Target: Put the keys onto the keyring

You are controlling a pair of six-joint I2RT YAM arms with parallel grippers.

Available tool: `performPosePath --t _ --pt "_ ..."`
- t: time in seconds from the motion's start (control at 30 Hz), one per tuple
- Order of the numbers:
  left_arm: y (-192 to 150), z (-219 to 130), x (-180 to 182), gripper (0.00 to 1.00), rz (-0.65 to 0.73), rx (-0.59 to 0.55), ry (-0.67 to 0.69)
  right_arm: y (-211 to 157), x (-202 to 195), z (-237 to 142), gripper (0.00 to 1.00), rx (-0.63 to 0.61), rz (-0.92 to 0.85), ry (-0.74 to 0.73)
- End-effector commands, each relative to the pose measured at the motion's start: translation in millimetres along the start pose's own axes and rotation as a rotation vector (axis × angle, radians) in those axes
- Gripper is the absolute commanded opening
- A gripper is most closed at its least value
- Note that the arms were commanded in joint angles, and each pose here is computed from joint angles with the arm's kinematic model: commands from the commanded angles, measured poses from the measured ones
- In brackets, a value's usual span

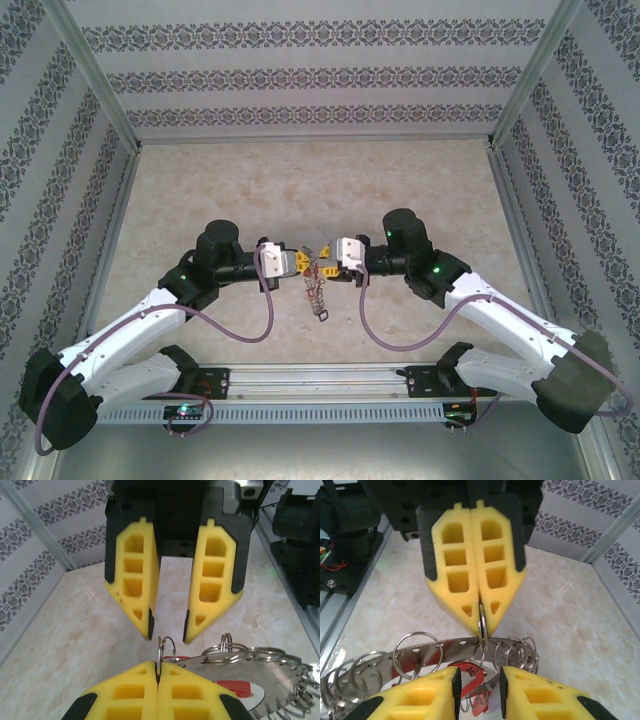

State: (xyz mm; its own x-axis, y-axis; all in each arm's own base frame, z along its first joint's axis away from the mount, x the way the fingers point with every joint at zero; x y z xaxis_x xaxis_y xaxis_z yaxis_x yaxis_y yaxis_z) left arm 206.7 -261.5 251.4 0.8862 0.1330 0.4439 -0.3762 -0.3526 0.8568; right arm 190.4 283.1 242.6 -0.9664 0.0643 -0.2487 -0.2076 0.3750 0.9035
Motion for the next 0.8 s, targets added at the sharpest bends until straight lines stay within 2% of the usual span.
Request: performPosePath --t 0.0,0.07,0.2,0.43,0.77 --pt "29.4 -3.0 6.1 0.0 0.055 -0.093 -0.021 5.7 3.9 -0.2 0.28 -0.001 -0.052 0.016" --pt "30.5 -2.5 3.1 0.0 0.053 -0.103 -0.042 8.8 1.6 1.1 0.28 0.0 -0.052 0.004" --pt "32.4 -1.8 -3.8 0.0 0.052 -0.12 -0.09 14.3 1.8 2.2 0.2 0.002 -0.054 0.019" --pt "33.8 -1.8 -9.6 0.0 0.051 -0.133 -0.129 17.1 7.4 4.1 0.15 -0.002 -0.061 0.039" --pt "34.2 -1.1 -11.0 0.0 0.043 -0.139 -0.142 23.8 17.4 -0.8 0.17 -0.031 -0.12 0.061"
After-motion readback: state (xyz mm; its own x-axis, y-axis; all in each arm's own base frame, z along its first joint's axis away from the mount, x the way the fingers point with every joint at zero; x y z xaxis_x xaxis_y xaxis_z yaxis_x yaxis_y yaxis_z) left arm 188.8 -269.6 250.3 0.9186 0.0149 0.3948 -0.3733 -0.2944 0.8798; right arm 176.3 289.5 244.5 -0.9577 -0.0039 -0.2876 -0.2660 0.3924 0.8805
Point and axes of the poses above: each hand's point on the last joint's axis, 136 mm out from that joint toward the fingers, its own z axis out along the fingers, its own x axis along the line the jaws close on, y = z × x, the point moved 1 cm from there along -z, back along the fingers, and after that the axes turned 5 degrees about z, right-handed, at the moved point
